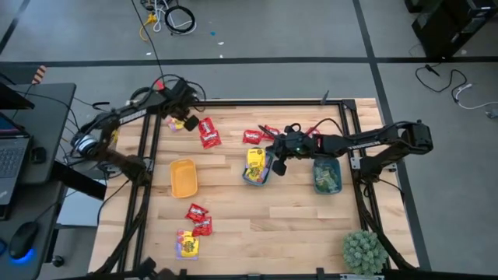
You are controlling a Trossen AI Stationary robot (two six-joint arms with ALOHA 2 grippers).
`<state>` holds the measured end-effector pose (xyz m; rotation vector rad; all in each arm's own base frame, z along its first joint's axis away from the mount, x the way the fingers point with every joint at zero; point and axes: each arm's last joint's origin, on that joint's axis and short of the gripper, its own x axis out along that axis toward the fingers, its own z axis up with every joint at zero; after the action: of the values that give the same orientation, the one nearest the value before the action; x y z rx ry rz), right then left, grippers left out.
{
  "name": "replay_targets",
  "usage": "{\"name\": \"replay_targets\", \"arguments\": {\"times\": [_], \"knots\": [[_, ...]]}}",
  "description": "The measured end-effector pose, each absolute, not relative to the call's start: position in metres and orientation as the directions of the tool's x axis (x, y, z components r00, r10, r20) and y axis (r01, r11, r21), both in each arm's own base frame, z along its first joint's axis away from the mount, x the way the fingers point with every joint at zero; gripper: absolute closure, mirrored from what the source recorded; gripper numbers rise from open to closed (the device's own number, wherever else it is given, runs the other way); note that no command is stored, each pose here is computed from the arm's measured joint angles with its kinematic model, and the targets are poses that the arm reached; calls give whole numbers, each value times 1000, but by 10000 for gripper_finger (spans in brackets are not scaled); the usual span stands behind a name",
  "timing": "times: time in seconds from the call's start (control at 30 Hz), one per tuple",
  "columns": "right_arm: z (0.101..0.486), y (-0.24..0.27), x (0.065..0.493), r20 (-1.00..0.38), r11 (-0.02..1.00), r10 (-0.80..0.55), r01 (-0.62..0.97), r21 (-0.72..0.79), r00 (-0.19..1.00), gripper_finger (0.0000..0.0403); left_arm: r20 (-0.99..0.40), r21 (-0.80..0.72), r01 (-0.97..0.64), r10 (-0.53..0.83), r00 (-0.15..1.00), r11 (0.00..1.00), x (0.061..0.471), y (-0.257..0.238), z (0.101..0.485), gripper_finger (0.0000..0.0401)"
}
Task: Sort candy
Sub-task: Put the yellow candy pack into the green bin
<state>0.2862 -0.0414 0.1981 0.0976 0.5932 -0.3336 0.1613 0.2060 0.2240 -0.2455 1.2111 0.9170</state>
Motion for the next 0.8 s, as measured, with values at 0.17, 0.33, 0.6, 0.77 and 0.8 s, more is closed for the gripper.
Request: {"name": "replay_targets", "arguments": {"times": [0.17,0.33,0.6,0.77,0.8], "knots": [[211,-41,279,-538,943,-282,334,-1,794,403,-880,228,-658,441,175,718,178,179,236,397],[216,-39,276,-530,943,-280,333,3,800,403,-926,231,-640,368,88,733,179,175,223,357],[216,-34,276,-531,949,-264,315,5,805,403,-950,287,-674,291,-111,681,158,191,179,270],[216,-34,276,-531,950,-263,314,5,805,403,-940,330,-702,287,-183,631,142,201,160,252],[216,-34,276,-531,950,-263,314,6,806,403,-939,331,-706,293,-180,626,140,203,158,252]]}}
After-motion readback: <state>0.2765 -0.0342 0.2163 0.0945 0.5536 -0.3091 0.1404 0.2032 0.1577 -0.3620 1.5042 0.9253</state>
